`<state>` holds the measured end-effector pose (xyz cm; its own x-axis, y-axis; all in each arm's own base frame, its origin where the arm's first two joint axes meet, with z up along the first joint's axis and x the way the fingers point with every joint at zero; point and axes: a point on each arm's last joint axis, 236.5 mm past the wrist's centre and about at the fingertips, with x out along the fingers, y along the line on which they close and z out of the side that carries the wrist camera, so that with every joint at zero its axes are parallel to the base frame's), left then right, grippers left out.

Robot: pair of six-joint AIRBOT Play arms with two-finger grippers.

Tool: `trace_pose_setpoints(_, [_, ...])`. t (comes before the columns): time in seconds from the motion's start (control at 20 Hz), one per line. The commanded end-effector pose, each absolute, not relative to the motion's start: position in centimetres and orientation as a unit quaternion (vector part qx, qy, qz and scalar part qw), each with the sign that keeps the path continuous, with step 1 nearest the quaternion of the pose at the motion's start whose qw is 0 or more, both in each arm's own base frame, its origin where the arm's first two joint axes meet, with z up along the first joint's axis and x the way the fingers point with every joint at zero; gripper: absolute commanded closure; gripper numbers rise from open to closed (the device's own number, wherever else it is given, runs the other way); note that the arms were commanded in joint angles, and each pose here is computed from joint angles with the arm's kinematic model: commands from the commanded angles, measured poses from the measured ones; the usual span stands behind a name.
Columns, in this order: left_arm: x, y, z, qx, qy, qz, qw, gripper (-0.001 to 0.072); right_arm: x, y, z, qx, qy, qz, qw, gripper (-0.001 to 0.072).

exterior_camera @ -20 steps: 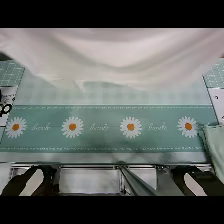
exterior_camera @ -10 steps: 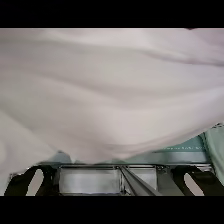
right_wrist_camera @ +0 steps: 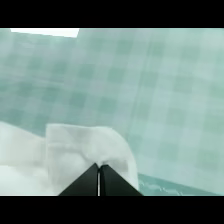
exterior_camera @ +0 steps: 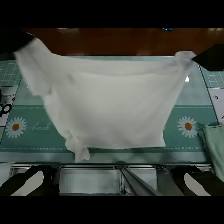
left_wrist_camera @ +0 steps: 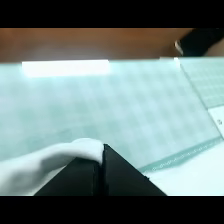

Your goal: Fold the shirts.

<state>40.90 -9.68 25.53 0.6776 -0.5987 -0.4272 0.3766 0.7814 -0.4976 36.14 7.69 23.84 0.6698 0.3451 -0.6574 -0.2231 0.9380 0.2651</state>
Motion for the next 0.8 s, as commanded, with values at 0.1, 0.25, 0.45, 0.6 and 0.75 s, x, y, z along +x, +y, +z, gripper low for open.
trace_pose_setpoints(0.1, [52.3,-10.8,11.5,-0.245,0.37,-0.234,0.865,0.0691,47.4,8.0,14.8,0.15,0.402,0.14,0.892,0.0689])
trace_pose_setpoints(0.25, [54.1,-12.2,7.3,-0.284,0.402,-0.244,0.836,0.0691,51.2,8.7,11.1,0.194,0.417,0.139,0.877,0.0688])
trace_pose_setpoints(0.45, [52.4,-13.1,4.3,-0.296,0.455,-0.267,0.796,0.0205,52.3,8.2,7.0,0.236,0.454,0.111,0.852,0.03])
trace_pose_setpoints(0.6, [47.8,-6.9,2.4,-0.263,0.56,-0.225,0.753,0.0201,48.5,5.3,8.1,0.226,0.509,0.117,0.823,0.03])
trace_pose_setpoints(0.75, [42.2,1.3,1.0,-0.293,0.614,-0.151,0.717,0.0201,43.3,-1.6,8.5,0.198,0.552,0.044,0.809,0.03])
